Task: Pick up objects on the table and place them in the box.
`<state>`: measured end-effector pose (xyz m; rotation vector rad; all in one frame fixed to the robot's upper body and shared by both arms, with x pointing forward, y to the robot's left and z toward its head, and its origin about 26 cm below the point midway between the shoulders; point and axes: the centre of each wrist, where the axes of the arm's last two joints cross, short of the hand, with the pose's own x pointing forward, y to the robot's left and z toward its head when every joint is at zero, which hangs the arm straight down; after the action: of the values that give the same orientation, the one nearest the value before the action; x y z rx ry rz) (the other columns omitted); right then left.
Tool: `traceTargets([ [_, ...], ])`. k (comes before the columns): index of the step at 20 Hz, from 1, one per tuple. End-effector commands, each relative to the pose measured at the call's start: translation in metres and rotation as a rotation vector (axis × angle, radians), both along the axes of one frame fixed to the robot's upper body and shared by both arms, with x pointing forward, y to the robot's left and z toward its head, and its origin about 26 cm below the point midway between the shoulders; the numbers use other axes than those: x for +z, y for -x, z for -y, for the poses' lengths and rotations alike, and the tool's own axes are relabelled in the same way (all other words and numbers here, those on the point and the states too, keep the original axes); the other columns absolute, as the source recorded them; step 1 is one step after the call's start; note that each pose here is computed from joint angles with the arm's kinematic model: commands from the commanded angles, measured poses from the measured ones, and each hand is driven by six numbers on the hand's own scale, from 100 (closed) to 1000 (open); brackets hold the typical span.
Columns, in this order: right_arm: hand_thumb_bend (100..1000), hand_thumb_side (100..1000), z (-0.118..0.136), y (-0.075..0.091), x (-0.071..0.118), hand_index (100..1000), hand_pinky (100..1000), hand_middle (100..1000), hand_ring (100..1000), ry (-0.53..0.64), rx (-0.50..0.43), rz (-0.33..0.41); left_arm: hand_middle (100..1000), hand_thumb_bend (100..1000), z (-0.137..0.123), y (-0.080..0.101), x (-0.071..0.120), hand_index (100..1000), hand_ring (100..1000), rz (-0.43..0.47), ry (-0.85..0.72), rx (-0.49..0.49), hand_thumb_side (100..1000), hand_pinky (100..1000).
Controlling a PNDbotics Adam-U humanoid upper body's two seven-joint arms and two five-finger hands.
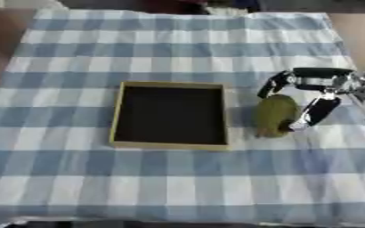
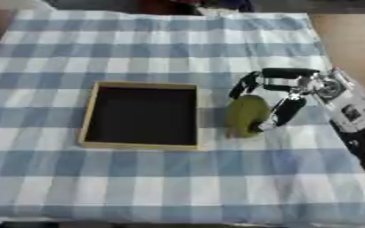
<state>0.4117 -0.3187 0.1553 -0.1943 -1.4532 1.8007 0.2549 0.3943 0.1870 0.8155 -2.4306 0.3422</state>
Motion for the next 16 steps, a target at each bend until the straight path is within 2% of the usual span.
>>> traceTargets([
  [1,218,100,0.005,-0.002,0.010,694,783,573,786,0.083,0.172,0.004,691,100,0.001,0.002,0.010,819,510,0.028,-0.030,-0.007,516,637],
  [2,166,100,0.005,-0.001,0.010,673,767,552,763,0.064,0.168,0.003,691,100,0.001,0.002,0.010,819,510,0.028,-0.030,-0.007,516,637],
  [5,194,100,0.006,-0.001,0.010,619,740,499,720,0.009,0.153,0.003,691,100,0.001,0.002,0.010,819,511,0.029,-0.030,-0.008,516,638],
  [8,100,122,0.006,0.000,0.011,504,701,408,635,-0.087,0.135,0.016,691,100,0.001,0.002,0.011,819,511,0.030,-0.031,-0.007,515,638],
  [10,100,126,0.005,0.002,0.013,456,690,374,609,-0.152,0.131,0.025,691,100,0.001,0.002,0.011,819,511,0.031,-0.032,-0.007,515,638],
  [14,100,118,-0.002,0.006,0.026,425,680,348,584,-0.230,0.158,0.052,691,100,0.001,0.002,0.011,819,511,0.032,-0.033,-0.008,516,638],
  [16,100,106,-0.007,0.007,0.038,421,677,345,576,-0.258,0.183,0.092,690,100,0.001,0.002,0.011,819,512,0.032,-0.033,-0.008,514,638],
])
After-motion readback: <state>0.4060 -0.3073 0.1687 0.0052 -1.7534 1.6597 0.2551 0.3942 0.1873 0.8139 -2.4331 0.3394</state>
